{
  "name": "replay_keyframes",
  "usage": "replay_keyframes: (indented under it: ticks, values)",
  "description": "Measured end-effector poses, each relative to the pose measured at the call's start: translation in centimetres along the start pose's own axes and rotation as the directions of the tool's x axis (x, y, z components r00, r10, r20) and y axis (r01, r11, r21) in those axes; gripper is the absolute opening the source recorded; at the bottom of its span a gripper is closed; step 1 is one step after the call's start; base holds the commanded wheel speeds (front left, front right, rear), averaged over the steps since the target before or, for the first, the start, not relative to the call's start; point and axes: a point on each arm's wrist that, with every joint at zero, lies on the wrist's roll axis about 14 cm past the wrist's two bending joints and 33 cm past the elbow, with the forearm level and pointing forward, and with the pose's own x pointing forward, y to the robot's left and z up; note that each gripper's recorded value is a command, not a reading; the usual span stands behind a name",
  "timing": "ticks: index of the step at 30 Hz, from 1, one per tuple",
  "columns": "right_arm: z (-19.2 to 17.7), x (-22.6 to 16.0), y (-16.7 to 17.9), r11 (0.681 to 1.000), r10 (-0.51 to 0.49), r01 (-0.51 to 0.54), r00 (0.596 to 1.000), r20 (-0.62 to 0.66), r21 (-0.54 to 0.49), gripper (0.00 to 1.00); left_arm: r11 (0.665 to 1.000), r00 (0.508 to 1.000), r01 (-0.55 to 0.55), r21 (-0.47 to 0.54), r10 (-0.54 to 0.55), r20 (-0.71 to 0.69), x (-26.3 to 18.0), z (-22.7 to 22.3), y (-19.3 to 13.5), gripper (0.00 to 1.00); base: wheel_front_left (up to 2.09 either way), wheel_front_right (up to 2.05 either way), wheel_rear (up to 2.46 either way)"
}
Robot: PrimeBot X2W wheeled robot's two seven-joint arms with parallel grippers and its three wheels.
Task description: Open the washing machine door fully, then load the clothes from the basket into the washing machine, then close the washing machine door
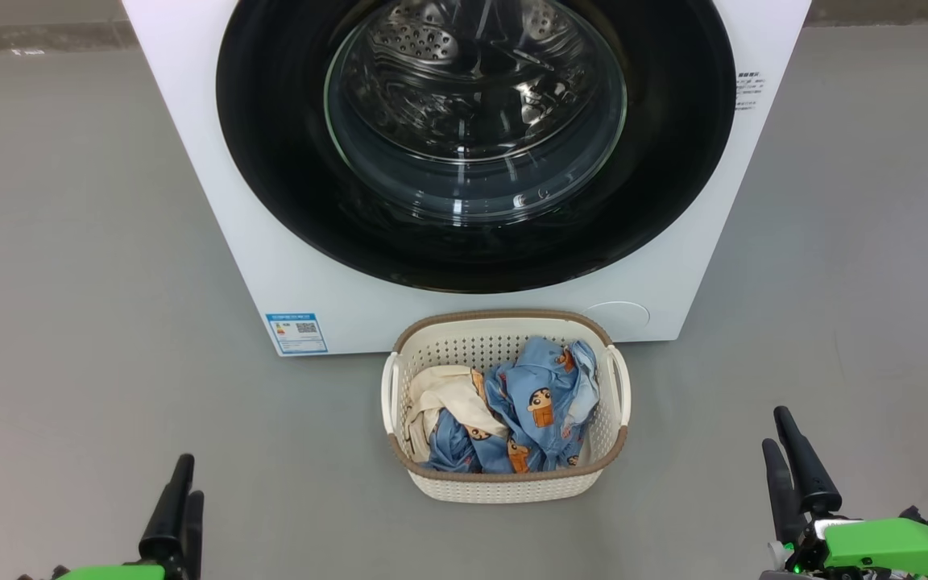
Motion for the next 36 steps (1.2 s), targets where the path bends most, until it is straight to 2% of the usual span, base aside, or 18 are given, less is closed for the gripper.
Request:
replay_keyframes:
  ticks: [8,19,28,36]
  values:
    - [-0.4,0.6,1.4,0.998,0.042,-0.042,0.999,-0.004,-0.056,1.0,0.997,0.999,0.034,0.072,-0.034,0.007,0.4,0.2,-1.2,1.0,0.0,0.0,0.0]
    - [-1.5,1.1,2.8,0.971,0.084,-0.092,0.995,-0.045,-0.219,1.0,0.976,0.998,0.067,0.207,-0.07,0.004,0.7,0.1,-2.3,1.0,0.0,0.0,0.0]
    - [-2.7,1.5,3.9,0.911,0.119,-0.144,0.989,-0.087,-0.387,1.0,0.926,0.995,0.09,0.367,-0.097,0.003,0.9,0.2,-3.0,1.0,0.0,0.0,0.0]
    - [-3.6,1.7,4.5,0.81,0.141,-0.19,0.981,-0.13,-0.554,1.0,0.851,0.992,0.111,0.512,-0.124,-0.01,1.0,-0.1,-3.7,1.0,0.0,0.0,0.0]
